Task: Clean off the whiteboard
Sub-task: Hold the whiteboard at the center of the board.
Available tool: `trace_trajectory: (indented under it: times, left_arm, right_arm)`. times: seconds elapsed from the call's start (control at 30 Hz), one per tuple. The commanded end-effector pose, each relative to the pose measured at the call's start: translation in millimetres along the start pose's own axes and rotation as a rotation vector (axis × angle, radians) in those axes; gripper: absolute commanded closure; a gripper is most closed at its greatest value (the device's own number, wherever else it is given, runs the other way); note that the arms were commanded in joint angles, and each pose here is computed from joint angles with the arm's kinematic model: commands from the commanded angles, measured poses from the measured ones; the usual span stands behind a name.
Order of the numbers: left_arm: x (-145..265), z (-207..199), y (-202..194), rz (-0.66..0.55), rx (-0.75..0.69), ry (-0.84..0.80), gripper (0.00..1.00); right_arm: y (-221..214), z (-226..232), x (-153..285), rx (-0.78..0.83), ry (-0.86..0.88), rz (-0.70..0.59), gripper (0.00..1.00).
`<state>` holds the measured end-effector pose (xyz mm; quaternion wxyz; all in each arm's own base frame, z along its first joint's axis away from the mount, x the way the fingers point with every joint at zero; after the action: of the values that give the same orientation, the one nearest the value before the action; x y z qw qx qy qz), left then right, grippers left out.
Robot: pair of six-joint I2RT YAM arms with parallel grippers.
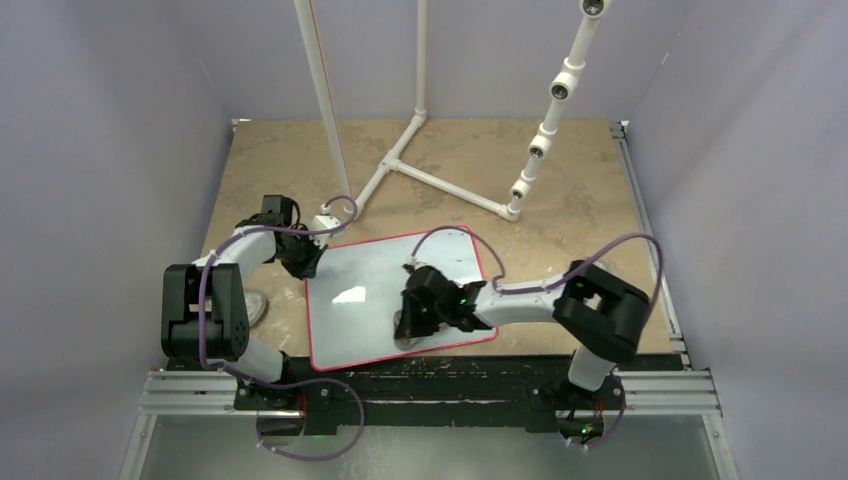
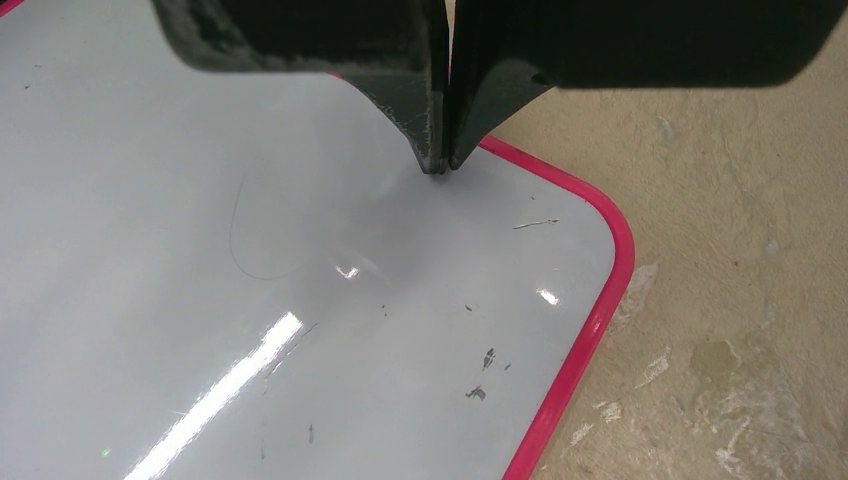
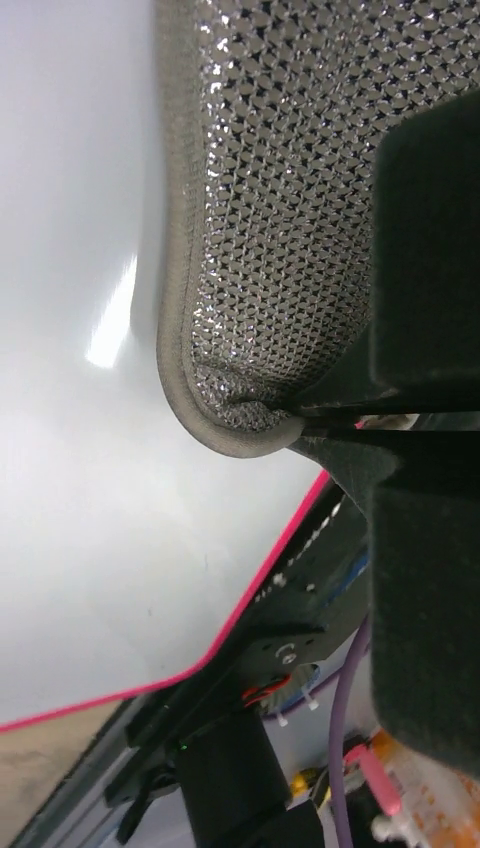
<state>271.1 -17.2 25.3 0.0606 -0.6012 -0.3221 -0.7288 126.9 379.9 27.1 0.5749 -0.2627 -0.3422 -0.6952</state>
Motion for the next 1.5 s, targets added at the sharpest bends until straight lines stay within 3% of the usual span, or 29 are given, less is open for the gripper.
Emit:
trace_trajectory:
  times: [0.0, 0.1, 0.2, 0.3, 0.43, 0.5, 0.53, 0.83, 0.97, 1.1, 1.37, 1.47]
  left_arm:
    - [-9.9, -31.7, -44.0, 0.167, 0.007, -0.109, 1.00]
    - [-10.4, -31.7, -45.2, 0.171, 0.004, -0.108, 1.00]
    - [-9.9, -31.6, -44.5, 0.168, 0.003, -0.107, 1.00]
    - [-9.4, -31.5, -43.3, 0.164, 0.006, -0.108, 1.00]
    - [-8.4, -30.7, -42.2, 0.163, 0.007, -0.108, 1.00]
    - [-7.6, -30.6, -42.4, 0.165, 0.005, -0.107, 1.00]
    - [-7.3, -30.9, -42.6, 0.166, 0.003, -0.106, 1.00]
    - [-7.2, -30.6, -44.3, 0.171, -0.007, -0.103, 1.00]
    - [-8.5, -32.8, -44.0, 0.166, -0.002, -0.114, 1.00]
    - [-10.6, -33.8, -44.0, 0.164, 0.003, -0.122, 1.00]
    - [-9.4, -34.4, -44.9, 0.167, -0.003, -0.121, 1.00]
    - [-9.6, -34.5, -44.6, 0.165, -0.003, -0.122, 1.00]
  right_arm:
    - [37.7, -127.3, 43.6, -0.173, -0.336, -0.123, 1.00]
    - [78.1, -154.0, 73.3, -0.245, -0.397, -0.283, 1.00]
    - [99.4, -159.2, 81.5, -0.282, -0.406, -0.357, 1.00]
    - [106.3, -153.9, 58.2, -0.277, -0.376, -0.337, 1.00]
    - [79.4, -98.8, 4.7, -0.193, -0.302, -0.214, 1.00]
    - [69.6, -93.6, -5.0, -0.201, -0.287, -0.164, 1.00]
    - [65.7, -95.7, -2.8, -0.233, -0.284, -0.153, 1.00]
    - [121.0, -189.6, 90.1, -0.446, -0.416, -0.446, 1.00]
    - [122.5, -202.2, 91.6, -0.447, -0.453, -0.471, 1.00]
    - [102.7, -191.5, 50.1, -0.424, -0.409, -0.363, 1.00]
    - [74.5, -83.1, -20.0, -0.285, -0.211, -0.235, 1.00]
    - [78.3, -63.6, -29.4, -0.255, -0.205, -0.235, 1.00]
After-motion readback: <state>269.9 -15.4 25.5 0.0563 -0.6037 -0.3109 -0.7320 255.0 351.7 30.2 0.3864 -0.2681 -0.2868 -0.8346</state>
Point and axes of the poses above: each gripper's point midway between its finger pads, its own x axis back along the fingers, its own z axis along the line the jaws close on, y = z × x, the point moved 1 cm from there along x, back along the fingers, and after that the axes turned 14 degrees about -x, right-handed, at the moved point
